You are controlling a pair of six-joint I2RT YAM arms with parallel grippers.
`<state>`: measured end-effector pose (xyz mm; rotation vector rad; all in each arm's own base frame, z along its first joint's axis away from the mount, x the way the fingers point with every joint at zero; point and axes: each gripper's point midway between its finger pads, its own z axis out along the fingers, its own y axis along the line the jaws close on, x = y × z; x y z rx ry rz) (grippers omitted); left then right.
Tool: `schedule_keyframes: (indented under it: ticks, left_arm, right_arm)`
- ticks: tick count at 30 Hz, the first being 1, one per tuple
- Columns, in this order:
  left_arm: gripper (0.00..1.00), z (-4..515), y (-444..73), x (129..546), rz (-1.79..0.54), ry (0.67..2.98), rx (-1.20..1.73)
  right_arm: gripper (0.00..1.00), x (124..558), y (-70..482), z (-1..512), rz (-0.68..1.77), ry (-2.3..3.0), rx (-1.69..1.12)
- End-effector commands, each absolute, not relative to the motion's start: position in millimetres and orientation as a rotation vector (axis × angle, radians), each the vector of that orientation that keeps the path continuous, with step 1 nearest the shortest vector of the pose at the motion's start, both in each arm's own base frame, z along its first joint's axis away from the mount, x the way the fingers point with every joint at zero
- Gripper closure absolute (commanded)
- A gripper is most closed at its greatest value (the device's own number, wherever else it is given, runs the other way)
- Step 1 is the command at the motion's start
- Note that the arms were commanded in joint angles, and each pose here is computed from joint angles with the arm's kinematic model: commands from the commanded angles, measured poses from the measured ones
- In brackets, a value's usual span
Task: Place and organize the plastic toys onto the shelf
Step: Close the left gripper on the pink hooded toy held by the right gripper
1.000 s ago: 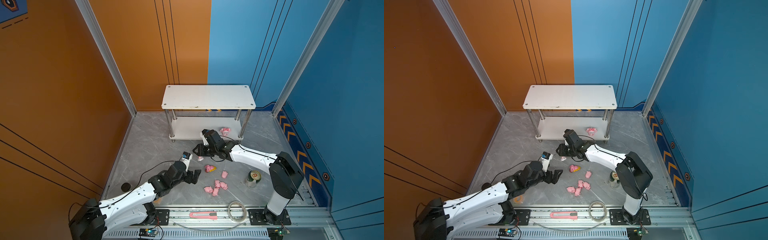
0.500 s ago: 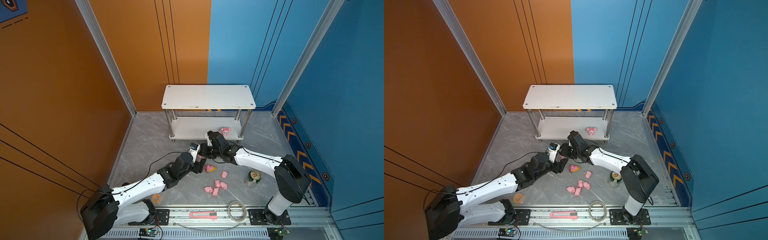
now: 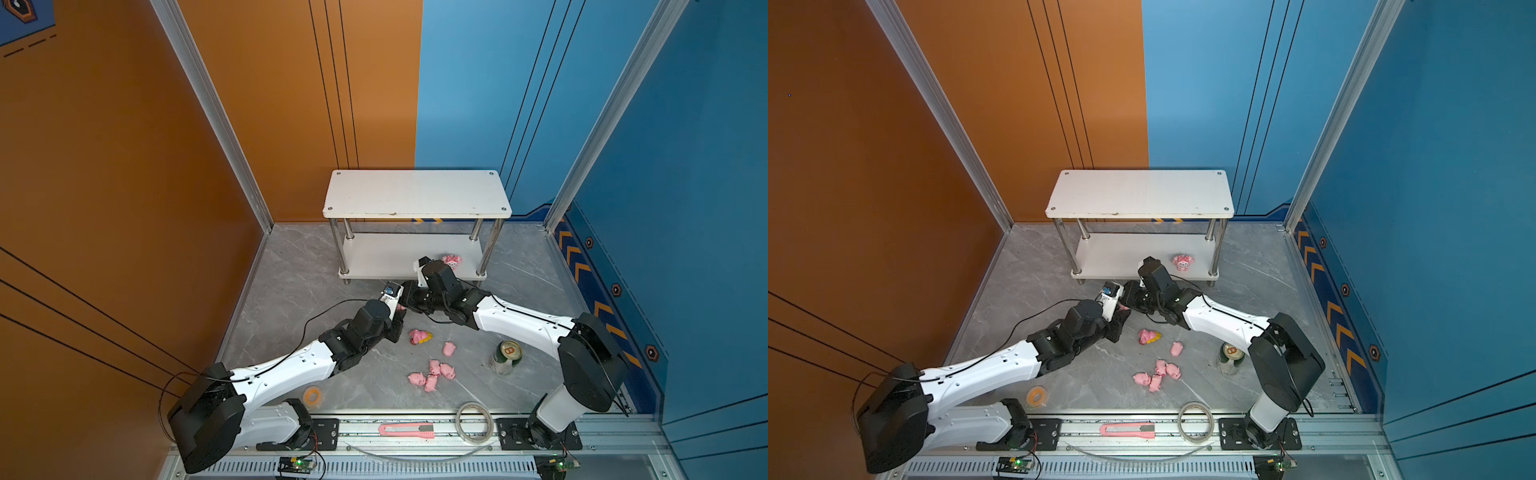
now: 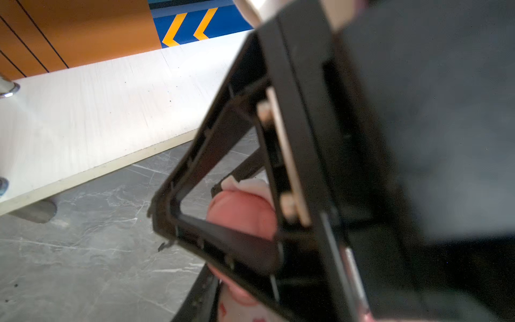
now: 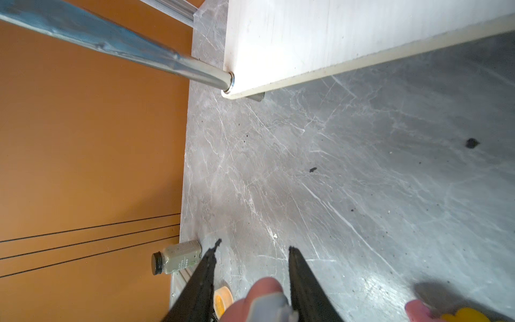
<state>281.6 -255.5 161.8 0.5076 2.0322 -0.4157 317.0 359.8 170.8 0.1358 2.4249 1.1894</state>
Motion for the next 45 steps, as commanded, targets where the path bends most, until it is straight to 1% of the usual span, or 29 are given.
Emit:
schedule_keyframes:
  ticks: [1,4,7,8,10,12,14,15,17,21,24,30,31,32,34,39,45]
  left_arm:
    - [0.78,184.4,-258.2,290.4,-0.451,1.981,0.509]
    - [0.81,188.7,-257.5,289.4,-0.508,1.97,0.51]
    - [0.84,196.3,-259.0,286.7,-0.597,1.952,0.519]
    - [0.85,198.8,-259.1,285.6,-0.629,1.947,0.523]
    - [0.86,205.9,-260.1,283.5,-0.694,1.93,0.528]
    - [0.87,213.1,-260.9,280.3,-0.758,1.907,0.541]
    - [0.87,218.0,-261.7,276.9,-0.805,1.89,0.553]
    - [0.88,220.5,-261.7,276.1,-0.821,1.882,0.554]
    - [0.88,225.3,-263.8,272.3,-0.857,1.857,0.57]
    - [0.9,232.0,-270.0,263.7,-0.957,1.82,0.609]
    - [0.92,237.0,-279.3,253.5,-1.054,1.794,0.661]
    - [0.95,246.5,-290.8,240.5,-1.183,1.761,0.721]
    - [0.95,248.5,-291.4,238.4,-1.198,1.751,0.729]
    - [0.95,250.3,-291.3,237.2,-1.212,1.743,0.731]
    - [0.96,254.3,-291.0,235.7,-1.234,1.73,0.731]
    - [0.95,262.9,-289.7,233.7,-1.284,1.695,0.725]
    - [0.95,262.5,-292.9,233.3,-1.319,1.697,0.733]
  right_arm:
    - [0.79,304.8,359.1,187.1,1.213,2.416,0.096]
    - [0.78,303.9,354.6,189.5,1.186,2.414,0.088]
    - [0.75,302.1,350.1,190.5,1.147,2.427,0.065]
    - [0.72,301.8,348.8,191.1,1.135,2.43,0.059]
    - [0.63,300.8,347.1,194.1,1.127,2.425,0.048]
    - [0.48,299.1,346.7,197.8,1.132,2.418,0.031]
    - [0.29,296.3,347.7,203.8,1.149,2.406,0.002]
    - [0.23,295.2,348.8,208.5,1.168,2.392,-0.019]
    - [0.16,292.3,348.8,216.0,1.201,2.378,-0.05]
    - [0.14,288.5,344.8,235.0,1.263,2.317,-0.112]
    - [0.13,282.0,344.8,250.6,1.326,2.283,-0.215]
    - [0.11,259.2,350.1,271.2,1.453,2.252,-0.409]
    - [0.12,254.3,349.7,271.5,1.46,2.257,-0.434]
    - [0.12,262.3,339.5,271.6,1.44,2.257,-0.418]
    - [0.14,258.9,334.6,272.5,1.433,2.261,-0.435]
    - [0.2,251.9,315.5,281.2,1.437,2.234,-0.442]
    - [0.23,242.1,302.7,291.1,1.423,2.205,-0.467]
